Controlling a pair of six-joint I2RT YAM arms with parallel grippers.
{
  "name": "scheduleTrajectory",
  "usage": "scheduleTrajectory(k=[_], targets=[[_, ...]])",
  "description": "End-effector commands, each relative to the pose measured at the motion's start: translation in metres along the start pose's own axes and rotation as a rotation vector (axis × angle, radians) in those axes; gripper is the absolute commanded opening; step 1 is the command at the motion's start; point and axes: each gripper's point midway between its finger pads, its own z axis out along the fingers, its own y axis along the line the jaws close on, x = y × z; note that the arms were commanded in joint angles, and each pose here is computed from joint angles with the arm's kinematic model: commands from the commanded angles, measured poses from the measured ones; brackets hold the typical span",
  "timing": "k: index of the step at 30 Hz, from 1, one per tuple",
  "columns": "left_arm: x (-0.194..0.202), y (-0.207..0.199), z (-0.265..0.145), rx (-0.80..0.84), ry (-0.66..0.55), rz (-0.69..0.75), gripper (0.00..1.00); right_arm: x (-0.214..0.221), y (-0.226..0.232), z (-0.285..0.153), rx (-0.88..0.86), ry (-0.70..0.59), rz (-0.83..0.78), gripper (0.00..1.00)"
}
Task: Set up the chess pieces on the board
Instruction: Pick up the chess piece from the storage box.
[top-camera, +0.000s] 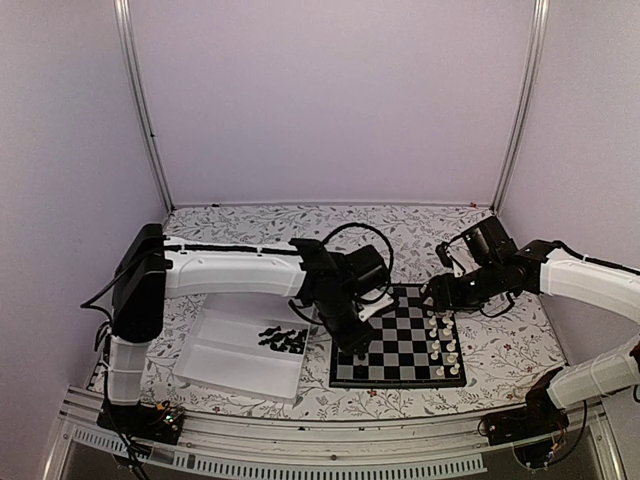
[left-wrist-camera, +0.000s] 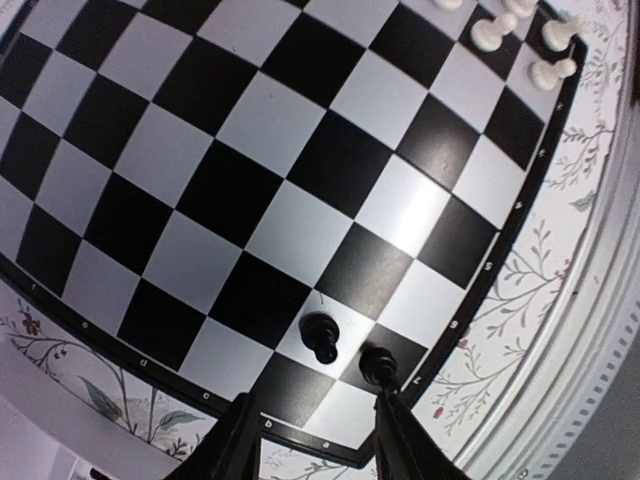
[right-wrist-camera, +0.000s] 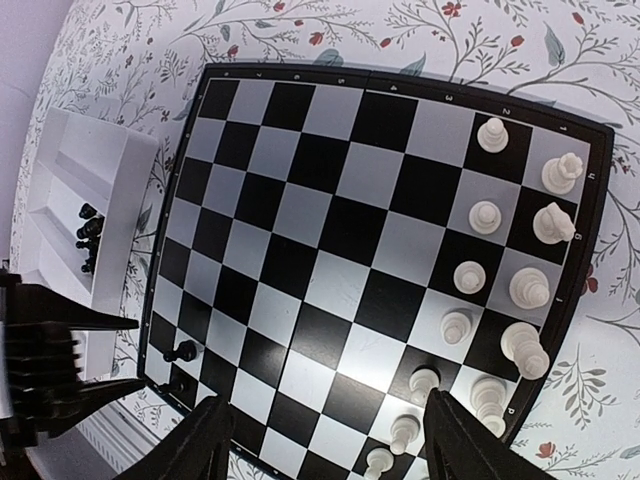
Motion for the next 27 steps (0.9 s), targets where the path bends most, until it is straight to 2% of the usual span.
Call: scheduleTrajectory(k=[1, 4, 9, 12, 15, 20, 27], targets=[[-0.020, -0.003, -0.047, 0.061, -0.117, 0.011, 0.42, -0.013, 0.005, -0.002, -0.013, -0.039, 0.006, 0.68], [-0.029, -0.001, -0.067, 0.070, -0.166, 0.012, 0.47, -0.015, 0.006, -0.002, -0.015, -0.041, 0.002, 0.68], [-0.034, 0.011, -0.100, 0.024, -0.248, 0.004, 0.48, -0.019, 0.008, -0.001, -0.021, -0.043, -0.001, 0.68], [-0.026, 0.031, -0.111, -0.043, -0.262, -0.028, 0.48, -0.019, 0.010, 0.001, -0.031, -0.043, 0.003, 0.68], [-0.002, 0.061, -0.110, -0.121, -0.225, -0.104, 0.48, -0.019, 0.012, 0.001, -0.043, -0.041, 0.005, 0.68], [0.048, 0.120, -0.101, -0.257, -0.127, -0.315, 0.47, -0.021, 0.014, 0.000, -0.051, -0.039, -0.009, 0.68], [0.088, 0.155, -0.080, -0.322, -0.036, -0.446, 0.41, -0.023, 0.019, 0.006, -0.070, -0.020, -0.019, 0.68]])
